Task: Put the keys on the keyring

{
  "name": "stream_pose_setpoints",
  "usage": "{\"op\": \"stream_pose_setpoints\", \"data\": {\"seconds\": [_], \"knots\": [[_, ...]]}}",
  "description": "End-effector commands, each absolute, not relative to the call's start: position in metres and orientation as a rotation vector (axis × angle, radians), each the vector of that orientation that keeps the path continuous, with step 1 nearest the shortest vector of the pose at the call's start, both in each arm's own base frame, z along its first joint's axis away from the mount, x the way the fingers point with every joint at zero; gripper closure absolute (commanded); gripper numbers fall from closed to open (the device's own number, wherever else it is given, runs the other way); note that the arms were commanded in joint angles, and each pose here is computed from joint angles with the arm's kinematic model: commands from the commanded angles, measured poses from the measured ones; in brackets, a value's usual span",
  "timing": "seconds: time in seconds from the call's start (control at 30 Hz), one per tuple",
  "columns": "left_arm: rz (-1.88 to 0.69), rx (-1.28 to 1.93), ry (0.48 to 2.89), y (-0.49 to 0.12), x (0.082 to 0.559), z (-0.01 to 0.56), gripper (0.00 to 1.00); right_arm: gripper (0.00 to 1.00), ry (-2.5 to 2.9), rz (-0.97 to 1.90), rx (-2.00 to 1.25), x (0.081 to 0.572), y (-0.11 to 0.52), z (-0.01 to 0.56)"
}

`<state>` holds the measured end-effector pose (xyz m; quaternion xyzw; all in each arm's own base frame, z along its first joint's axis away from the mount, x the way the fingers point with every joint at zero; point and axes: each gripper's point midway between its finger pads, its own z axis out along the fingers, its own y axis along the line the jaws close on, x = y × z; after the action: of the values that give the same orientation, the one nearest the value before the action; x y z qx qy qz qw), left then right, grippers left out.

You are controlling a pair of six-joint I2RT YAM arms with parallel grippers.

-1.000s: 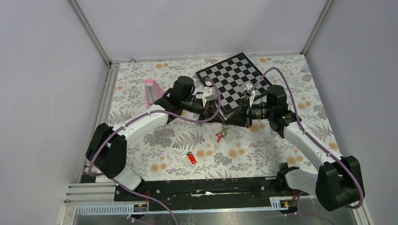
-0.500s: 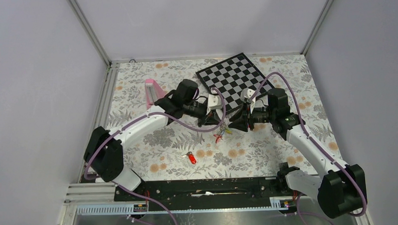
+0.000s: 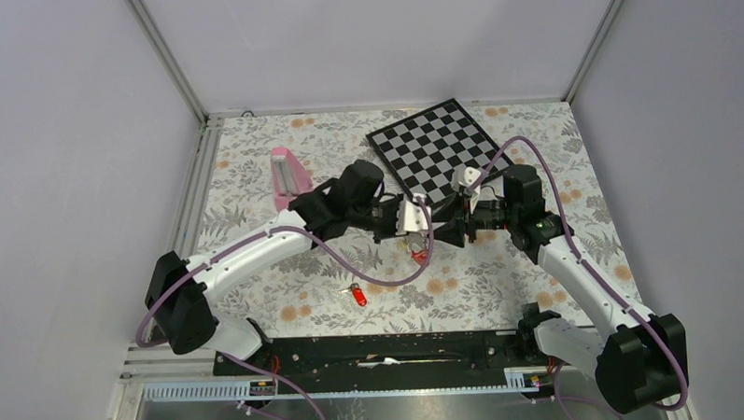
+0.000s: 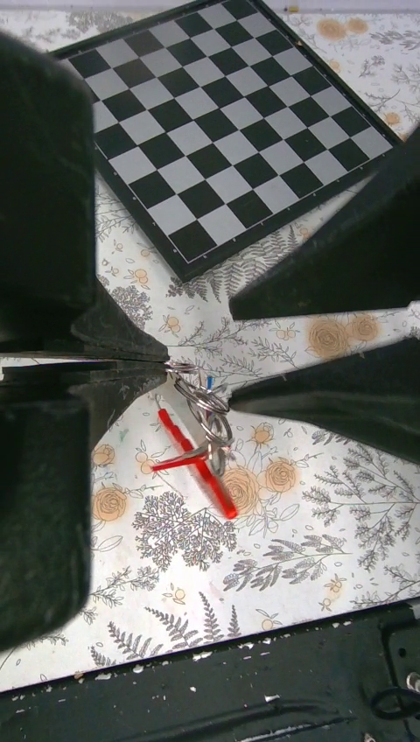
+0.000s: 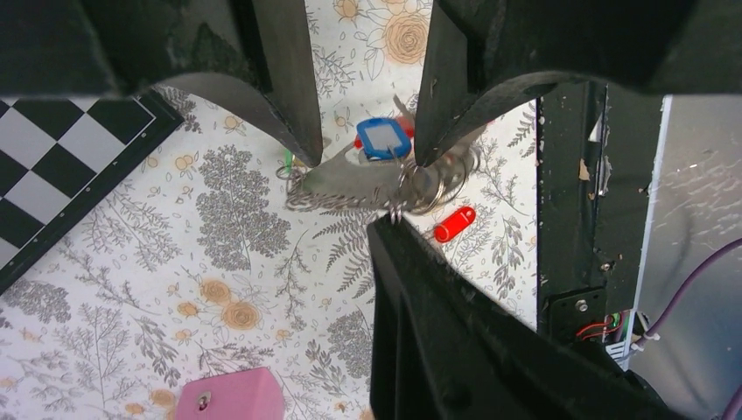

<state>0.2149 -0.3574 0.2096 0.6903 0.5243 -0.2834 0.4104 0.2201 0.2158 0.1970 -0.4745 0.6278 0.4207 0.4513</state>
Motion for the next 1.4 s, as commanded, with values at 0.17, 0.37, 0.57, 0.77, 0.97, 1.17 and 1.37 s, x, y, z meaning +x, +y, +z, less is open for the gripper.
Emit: {"op": "stream_pose_setpoints", "data": {"seconds": [0.17, 0.37, 0.57, 0.77, 0.97, 1.17, 1.37], "knots": [[-0.554, 1.699, 1.250, -0.375, 0.221, 0.229, 1.00, 0.52, 1.453, 1.052, -1.208, 0.219, 0.225, 0.208], [-0.568, 1.679, 1.265, -0.376, 0.218, 0.227, 1.00, 0.56, 1.462, 1.064, -1.188, 0.221, 0.226, 0.209], [-0.607, 1.571, 1.322, -0.378, 0.221, 0.231, 1.00, 0.59, 1.475, 1.074, -1.189, 0.220, 0.226, 0.203], [-0.732, 1.524, 1.350, -0.382, 0.213, 0.232, 1.00, 0.67, 1.486, 1.069, -1.182, 0.222, 0.226, 0.200], [-0.815, 1.484, 1.368, -0.382, 0.213, 0.239, 1.00, 0.71, 1.493, 1.074, -1.192, 0.221, 0.226, 0.194], [-0.867, 1.482, 1.374, -0.382, 0.210, 0.239, 1.00, 0.73, 1.490, 1.090, -1.207, 0.218, 0.230, 0.193], [-0.902, 1.489, 1.379, -0.384, 0.206, 0.237, 1.00, 0.79, 1.485, 1.101, -1.204, 0.216, 0.232, 0.195]]}}
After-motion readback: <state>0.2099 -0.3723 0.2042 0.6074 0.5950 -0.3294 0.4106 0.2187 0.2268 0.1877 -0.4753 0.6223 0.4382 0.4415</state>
